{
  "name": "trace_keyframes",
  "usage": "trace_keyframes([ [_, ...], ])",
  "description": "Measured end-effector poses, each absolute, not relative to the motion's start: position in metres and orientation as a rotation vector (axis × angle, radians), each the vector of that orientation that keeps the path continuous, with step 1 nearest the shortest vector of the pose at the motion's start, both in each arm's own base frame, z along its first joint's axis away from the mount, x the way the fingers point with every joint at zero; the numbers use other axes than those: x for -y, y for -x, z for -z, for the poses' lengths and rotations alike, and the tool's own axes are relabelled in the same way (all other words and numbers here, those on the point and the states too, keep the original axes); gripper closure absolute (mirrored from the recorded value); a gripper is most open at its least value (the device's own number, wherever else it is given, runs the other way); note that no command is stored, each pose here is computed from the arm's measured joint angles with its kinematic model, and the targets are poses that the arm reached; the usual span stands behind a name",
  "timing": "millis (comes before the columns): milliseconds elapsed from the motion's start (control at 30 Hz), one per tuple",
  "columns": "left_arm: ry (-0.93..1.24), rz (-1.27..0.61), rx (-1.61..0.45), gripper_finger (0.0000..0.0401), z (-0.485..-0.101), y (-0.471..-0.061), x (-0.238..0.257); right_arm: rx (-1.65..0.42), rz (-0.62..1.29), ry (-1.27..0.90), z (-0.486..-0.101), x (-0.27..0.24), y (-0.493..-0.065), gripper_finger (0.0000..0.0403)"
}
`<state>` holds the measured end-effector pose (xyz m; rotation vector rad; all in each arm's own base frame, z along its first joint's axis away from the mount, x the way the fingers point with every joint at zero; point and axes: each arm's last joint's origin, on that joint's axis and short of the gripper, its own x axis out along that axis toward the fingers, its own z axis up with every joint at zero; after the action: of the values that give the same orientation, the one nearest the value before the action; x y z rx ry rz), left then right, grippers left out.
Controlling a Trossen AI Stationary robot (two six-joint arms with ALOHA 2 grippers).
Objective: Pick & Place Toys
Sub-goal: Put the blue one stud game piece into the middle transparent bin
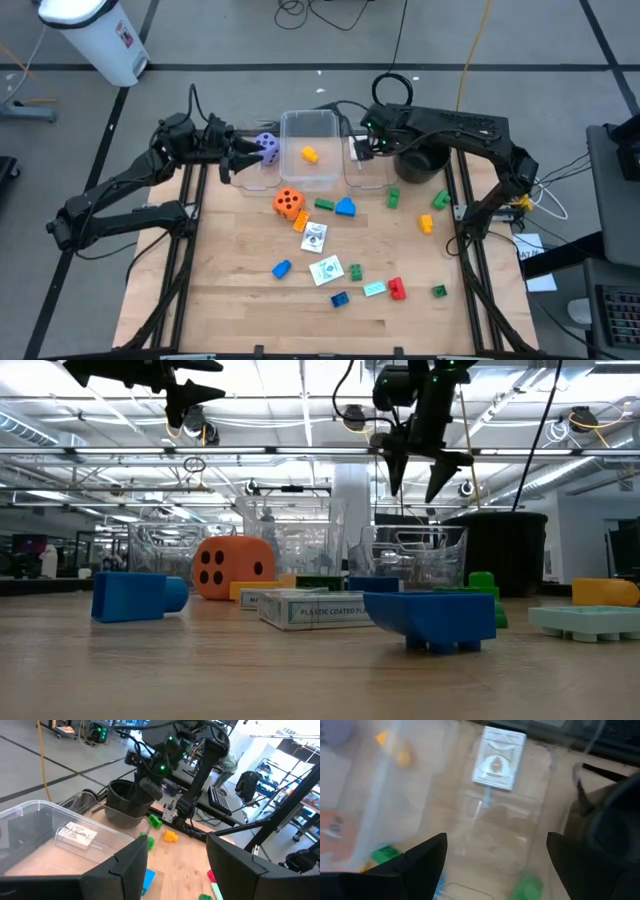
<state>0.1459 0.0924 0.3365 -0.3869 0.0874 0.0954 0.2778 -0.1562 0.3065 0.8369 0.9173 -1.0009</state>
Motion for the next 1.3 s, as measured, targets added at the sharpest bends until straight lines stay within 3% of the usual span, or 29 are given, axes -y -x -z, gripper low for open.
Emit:
trace_keyframes([
  [533, 0.38, -0.096, -0.088, 0.0192, -0.336, -0.146, -0.092, -1.028, 1.033, -0.837, -0.302, 0.154, -0.268, 0.0197],
  [1000, 0.394, -0.096, -0.087, 0.0192, -0.336, -0.146, -0.092, -1.161, 1.087, -0.869, -0.254, 0.151, -0.256, 0.0216],
  [1300, 0.394, -0.096, -0.087, 0.0192, -0.336, -0.146, -0.092, -1.193, 1.141, -0.827, -0.244, 0.15, -0.251, 0.0216],
])
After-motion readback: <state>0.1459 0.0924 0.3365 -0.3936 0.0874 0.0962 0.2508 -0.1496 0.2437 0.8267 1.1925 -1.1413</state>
